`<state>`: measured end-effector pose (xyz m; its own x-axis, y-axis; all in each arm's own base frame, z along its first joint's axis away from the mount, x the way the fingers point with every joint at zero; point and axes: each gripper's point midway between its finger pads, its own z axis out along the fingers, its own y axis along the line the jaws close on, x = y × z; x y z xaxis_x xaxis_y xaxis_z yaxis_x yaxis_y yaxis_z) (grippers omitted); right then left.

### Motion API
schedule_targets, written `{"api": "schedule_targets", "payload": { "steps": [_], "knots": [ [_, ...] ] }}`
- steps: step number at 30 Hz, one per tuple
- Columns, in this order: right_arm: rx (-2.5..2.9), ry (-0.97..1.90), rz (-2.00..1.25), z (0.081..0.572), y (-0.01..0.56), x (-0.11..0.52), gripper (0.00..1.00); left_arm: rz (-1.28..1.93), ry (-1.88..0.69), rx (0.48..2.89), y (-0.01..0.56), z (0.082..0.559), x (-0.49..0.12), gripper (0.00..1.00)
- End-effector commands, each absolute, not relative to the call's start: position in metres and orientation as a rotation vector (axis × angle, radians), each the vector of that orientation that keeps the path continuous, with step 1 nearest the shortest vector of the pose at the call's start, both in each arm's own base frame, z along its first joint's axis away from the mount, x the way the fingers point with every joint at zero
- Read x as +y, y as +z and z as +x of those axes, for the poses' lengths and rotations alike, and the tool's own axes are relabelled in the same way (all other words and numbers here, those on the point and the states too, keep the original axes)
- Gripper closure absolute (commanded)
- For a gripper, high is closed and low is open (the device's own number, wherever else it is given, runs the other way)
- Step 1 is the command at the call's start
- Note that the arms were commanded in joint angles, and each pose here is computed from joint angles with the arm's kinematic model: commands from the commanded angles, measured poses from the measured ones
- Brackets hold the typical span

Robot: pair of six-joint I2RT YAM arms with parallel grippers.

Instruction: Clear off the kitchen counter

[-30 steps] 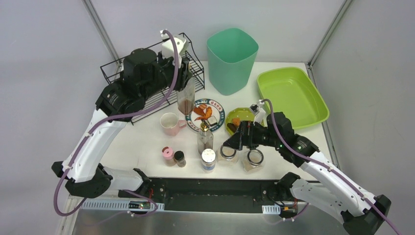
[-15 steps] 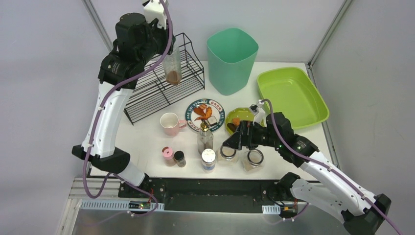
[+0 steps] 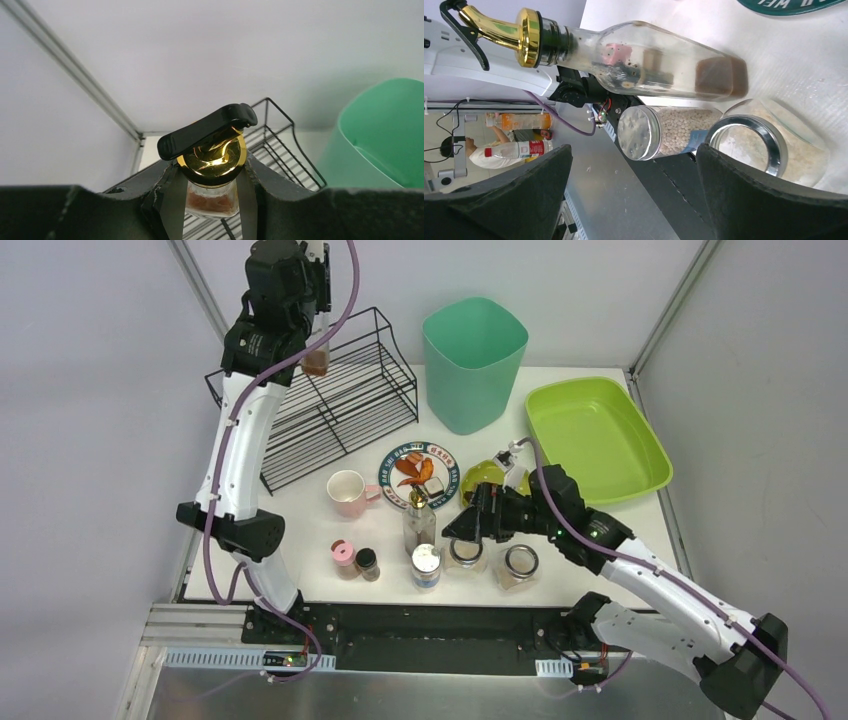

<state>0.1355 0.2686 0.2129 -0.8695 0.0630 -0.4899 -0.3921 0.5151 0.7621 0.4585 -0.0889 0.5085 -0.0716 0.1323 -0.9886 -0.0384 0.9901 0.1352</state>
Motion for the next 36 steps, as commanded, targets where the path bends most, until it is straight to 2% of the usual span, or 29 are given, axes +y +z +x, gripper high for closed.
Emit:
{"api": "schedule_targets", "payload": {
  "steps": [1, 8, 24, 36],
  "knots": [
    [2.215, 1.428, -0.319, 0.134, 0.234, 0.287, 0.01, -0.085, 0.249, 1.381, 0.583, 0.450, -0.048, 1.00],
    [2.260, 1.457, -0.355, 0.124, 0.215, 0.304, 0.01, -0.130, 0.334, 1.328, 0.592, 0.457, -0.025, 1.00],
    [2.300, 1.442, -0.384, 0.121, 0.197, 0.312, 0.01, -0.274, 0.436, 1.405, 0.548, 0.488, 0.020, 1.00],
    [2.292, 1.459, -0.387, 0.117, 0.192, 0.313, 0.01, -0.311, 0.478, 1.398, 0.543, 0.499, 0.040, 1.00]
  ]
}}
